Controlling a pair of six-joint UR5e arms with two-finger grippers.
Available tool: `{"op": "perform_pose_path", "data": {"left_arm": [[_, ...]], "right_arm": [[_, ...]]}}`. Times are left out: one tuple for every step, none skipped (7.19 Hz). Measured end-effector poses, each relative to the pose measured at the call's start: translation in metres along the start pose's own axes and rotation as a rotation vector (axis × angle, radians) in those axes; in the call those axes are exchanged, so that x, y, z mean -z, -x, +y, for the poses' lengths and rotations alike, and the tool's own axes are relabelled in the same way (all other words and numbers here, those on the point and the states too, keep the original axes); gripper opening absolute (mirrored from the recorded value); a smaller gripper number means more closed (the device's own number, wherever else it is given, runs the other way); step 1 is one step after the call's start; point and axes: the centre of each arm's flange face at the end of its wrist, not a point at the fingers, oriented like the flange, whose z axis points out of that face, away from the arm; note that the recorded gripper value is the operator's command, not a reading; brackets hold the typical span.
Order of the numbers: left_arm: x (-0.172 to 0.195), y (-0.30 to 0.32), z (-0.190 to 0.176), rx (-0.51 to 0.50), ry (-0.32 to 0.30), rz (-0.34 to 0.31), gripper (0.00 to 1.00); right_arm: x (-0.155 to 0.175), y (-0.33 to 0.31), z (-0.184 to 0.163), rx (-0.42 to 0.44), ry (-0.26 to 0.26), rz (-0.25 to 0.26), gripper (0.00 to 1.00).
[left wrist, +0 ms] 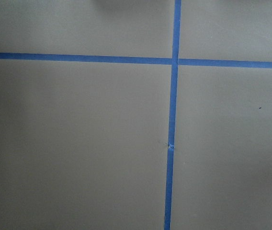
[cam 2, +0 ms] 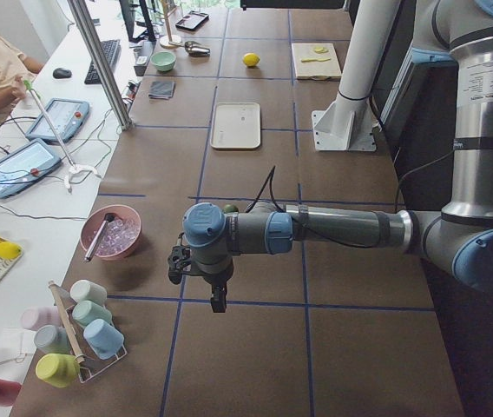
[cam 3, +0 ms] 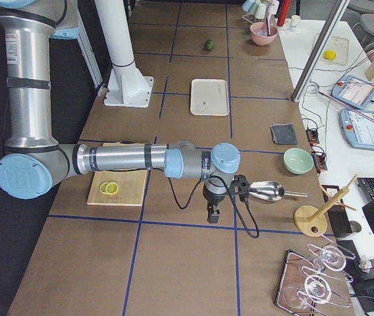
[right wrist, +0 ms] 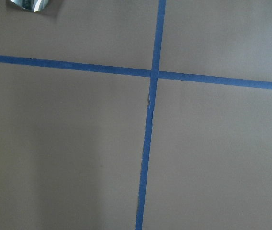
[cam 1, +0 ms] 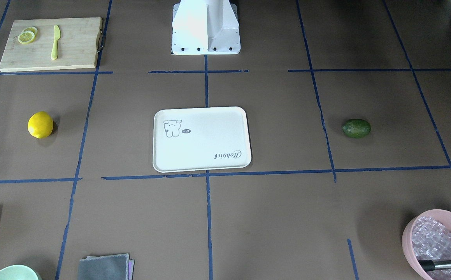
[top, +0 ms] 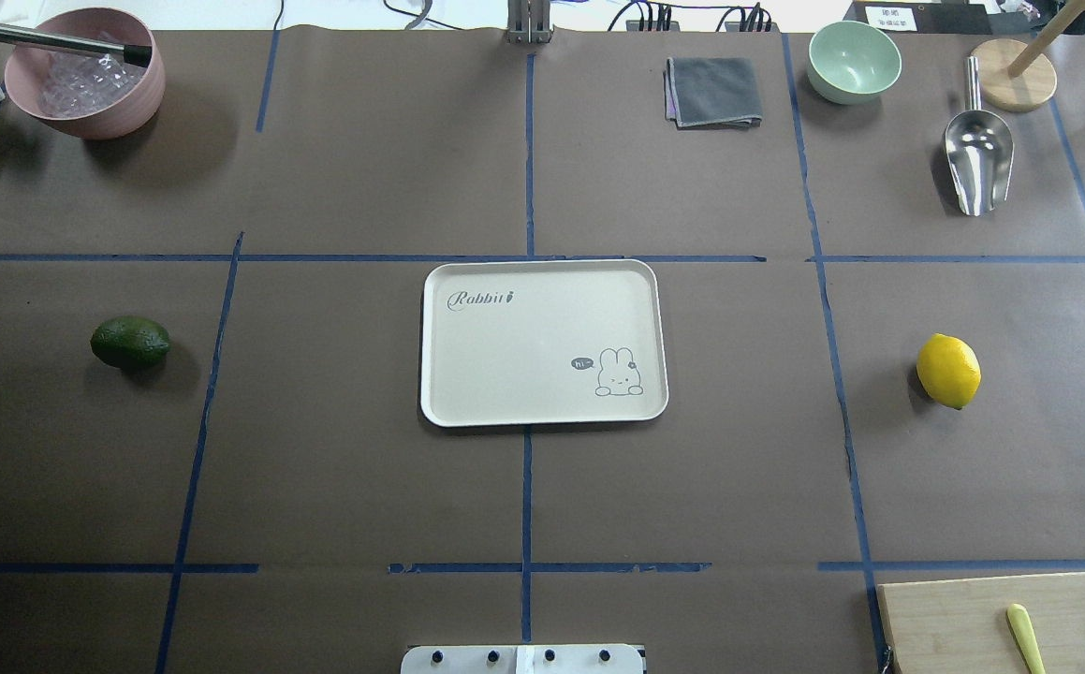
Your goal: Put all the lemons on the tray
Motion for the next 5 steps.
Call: {"op": "perform_pose_path", "data": {"left_arm": [[-0.0002,0.0002,0.0003,-0.003,-0.001,0.000,1.00],[-0.0009,0.0005,0.0006,-0.007,-0.001,0.000,1.00],[-0.0016,0.0009,0.0009,-0.008,0.001,0.000,1.00],[-0.0020,0.0011,0.0012,-0.007,0.003,0.001,1.00],[-0.0013,0.0003,0.0012,-0.009,0.002,0.001,1.00]], "right_arm": [[-0.0001,0.0002,0.0002,0.000,0.000,-0.004,1.00],[-0.0007,0.0003,0.0004,-0.001,0.001,-0.009,1.00],[-0.0011,0.0008,0.0004,-0.002,0.002,-0.018,1.00],[-0.0011,0.0018,0.0004,-0.003,0.002,-0.028,1.00],[-0.0011,0.0024,0.0004,-0.002,0.002,-0.034,1.00]]}}
